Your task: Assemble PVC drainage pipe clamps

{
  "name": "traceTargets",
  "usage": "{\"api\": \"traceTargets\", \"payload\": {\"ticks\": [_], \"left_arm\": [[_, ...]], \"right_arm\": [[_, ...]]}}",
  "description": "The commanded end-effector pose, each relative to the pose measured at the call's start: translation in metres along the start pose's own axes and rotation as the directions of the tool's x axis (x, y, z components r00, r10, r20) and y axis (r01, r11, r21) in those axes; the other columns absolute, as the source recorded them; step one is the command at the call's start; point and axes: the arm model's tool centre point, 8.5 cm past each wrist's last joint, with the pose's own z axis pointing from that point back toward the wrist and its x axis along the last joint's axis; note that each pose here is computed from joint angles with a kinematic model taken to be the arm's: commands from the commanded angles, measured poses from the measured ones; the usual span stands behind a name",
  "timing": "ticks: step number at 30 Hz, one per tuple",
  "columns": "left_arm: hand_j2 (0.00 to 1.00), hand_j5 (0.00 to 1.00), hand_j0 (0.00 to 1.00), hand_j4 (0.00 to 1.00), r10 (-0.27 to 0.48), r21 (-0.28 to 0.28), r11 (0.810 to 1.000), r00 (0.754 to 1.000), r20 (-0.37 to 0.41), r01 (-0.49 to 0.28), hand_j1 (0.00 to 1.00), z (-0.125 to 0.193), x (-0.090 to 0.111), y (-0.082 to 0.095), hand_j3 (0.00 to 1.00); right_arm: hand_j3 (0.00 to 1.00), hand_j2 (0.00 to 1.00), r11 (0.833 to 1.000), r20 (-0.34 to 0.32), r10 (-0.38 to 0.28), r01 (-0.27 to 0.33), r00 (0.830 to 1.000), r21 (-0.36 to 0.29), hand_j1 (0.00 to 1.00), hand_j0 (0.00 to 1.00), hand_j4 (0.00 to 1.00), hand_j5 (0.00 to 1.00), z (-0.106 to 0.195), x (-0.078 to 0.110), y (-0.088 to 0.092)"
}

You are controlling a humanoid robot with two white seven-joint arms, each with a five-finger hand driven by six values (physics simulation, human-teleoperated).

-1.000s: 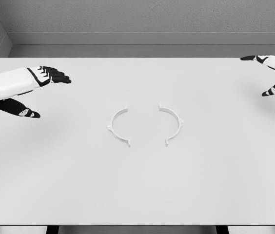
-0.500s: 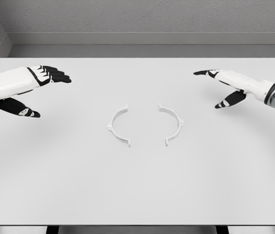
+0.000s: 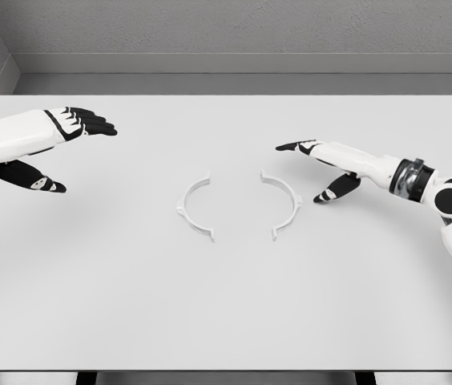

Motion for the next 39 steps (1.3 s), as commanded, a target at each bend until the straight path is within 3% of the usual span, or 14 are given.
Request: {"api": "traceTargets", "payload": {"ticks": [1,6,39], "left_arm": [[1.00,1.00,1.00,1.00,0.006,0.004,1.000,1.000,0.000,-0.006,1.00,0.000,0.000,0.001,1.00],[1.00,1.00,1.00,1.00,0.006,0.004,1.000,1.000,0.000,-0.006,1.00,0.000,0.000,0.001,1.00],[1.00,1.00,1.00,1.00,-0.003,0.009,1.000,1.000,0.002,0.003,1.00,0.000,0.001,0.004,1.00]], "right_arm": [[1.00,1.00,1.000,0.001,-0.005,0.005,1.000,-0.008,1.00,1.00,1.00,1.00,0.001,0.000,-0.002],[1.00,1.00,1.000,0.009,0.003,-0.003,1.000,-0.013,1.00,1.00,1.00,1.00,-0.002,0.003,-0.007],[1.00,1.00,0.999,0.105,0.000,-0.003,0.995,0.034,1.00,1.00,1.00,1.00,-0.039,0.033,0.015]]}}
